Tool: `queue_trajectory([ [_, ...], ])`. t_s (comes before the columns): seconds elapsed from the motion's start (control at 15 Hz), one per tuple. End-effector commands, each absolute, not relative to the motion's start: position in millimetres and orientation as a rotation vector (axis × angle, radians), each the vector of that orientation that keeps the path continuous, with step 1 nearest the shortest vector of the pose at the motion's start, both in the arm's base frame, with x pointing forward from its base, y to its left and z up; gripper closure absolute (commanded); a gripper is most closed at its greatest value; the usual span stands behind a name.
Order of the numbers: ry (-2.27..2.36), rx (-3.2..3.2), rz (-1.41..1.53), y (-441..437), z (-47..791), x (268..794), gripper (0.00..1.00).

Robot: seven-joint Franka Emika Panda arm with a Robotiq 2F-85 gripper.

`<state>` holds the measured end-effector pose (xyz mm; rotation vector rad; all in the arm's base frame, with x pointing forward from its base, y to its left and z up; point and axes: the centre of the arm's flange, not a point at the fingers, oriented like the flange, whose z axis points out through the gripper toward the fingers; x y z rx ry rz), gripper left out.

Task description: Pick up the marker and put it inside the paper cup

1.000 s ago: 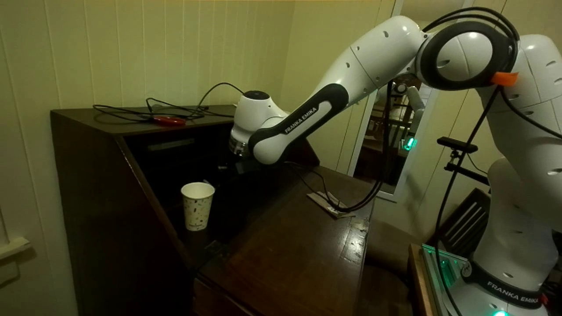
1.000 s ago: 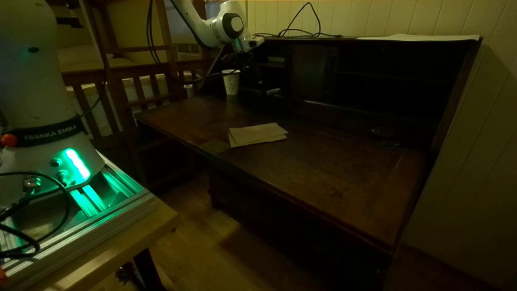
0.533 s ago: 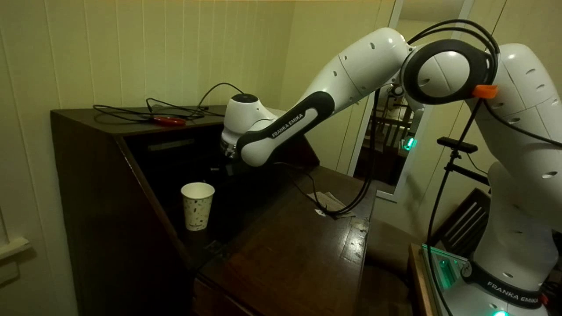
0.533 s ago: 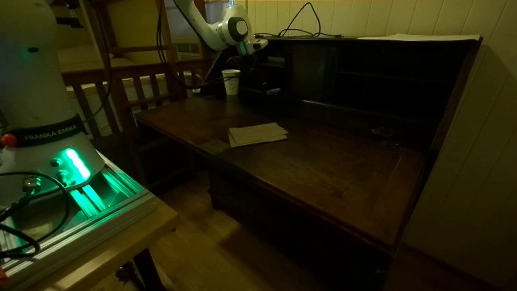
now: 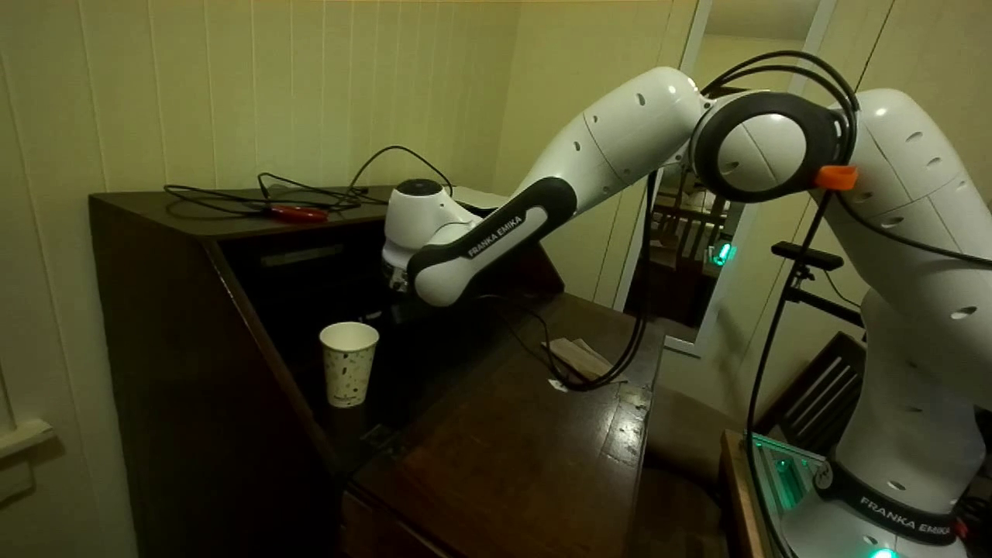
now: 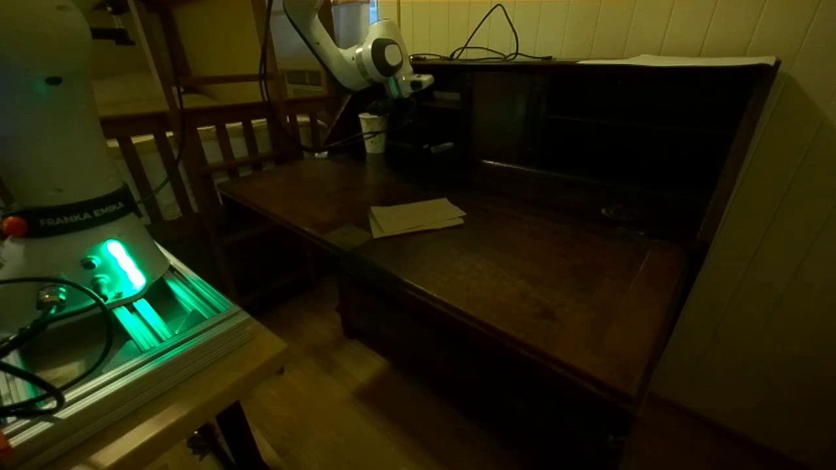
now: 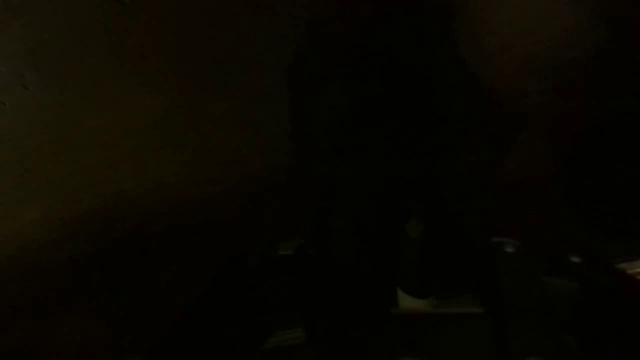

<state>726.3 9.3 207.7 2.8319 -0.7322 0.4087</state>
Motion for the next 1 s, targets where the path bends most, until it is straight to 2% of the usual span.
queue_trajectory([
  [0.0,-0.740,2.834,0.391,11.4,204.1,740.2,0.69],
  [0.27,-0.715,2.818,0.285,9.8,224.3,726.7,0.97],
  [0.53,-0.631,2.810,0.155,-18.7,270.8,693.8,0.94],
  [0.93,-0.206,2.905,-0.013,-77.0,359.4,634.2,0.94],
])
